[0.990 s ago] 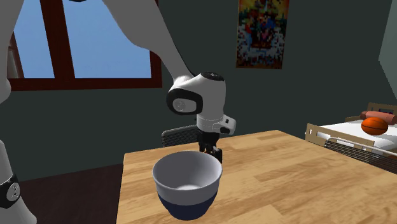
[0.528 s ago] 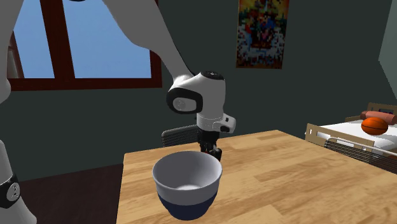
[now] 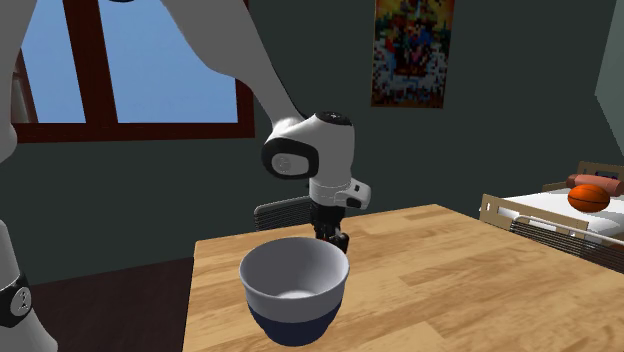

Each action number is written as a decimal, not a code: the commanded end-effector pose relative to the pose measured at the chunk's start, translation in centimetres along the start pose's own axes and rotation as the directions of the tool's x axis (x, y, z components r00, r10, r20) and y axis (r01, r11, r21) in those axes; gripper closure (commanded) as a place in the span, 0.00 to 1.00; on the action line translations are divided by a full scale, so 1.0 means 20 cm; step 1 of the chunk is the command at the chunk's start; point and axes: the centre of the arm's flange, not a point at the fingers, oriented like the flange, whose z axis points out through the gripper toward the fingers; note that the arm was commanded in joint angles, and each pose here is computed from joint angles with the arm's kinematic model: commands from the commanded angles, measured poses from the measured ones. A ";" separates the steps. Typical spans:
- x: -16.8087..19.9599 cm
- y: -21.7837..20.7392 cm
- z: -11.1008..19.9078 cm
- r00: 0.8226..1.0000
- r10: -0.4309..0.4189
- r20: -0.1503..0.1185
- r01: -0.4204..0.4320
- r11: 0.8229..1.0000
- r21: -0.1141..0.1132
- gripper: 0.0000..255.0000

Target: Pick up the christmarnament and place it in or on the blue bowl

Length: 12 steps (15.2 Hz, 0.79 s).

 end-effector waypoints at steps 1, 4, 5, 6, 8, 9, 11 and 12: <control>-0.01 0.01 -0.01 1.000 0.005 0.006 -0.005 1.000 -0.002 1.00; 0.00 -0.01 -0.09 1.000 0.005 0.006 -0.005 1.000 -0.002 1.00; 0.01 -0.02 -0.11 1.000 0.005 0.006 -0.005 1.000 -0.002 1.00; 0.01 -0.03 -0.14 1.000 0.005 0.006 -0.005 1.000 -0.002 1.00; 0.02 -0.04 -0.19 1.000 0.005 0.006 -0.005 1.000 -0.002 1.00; 0.02 -0.05 -0.21 1.000 0.005 0.006 -0.005 1.000 -0.002 1.00; 0.03 -0.06 -0.26 1.000 0.005 0.006 -0.005 1.000 -0.002 1.00; 0.03 -0.07 -0.29 1.000 0.005 0.006 -0.005 1.000 -0.002 1.00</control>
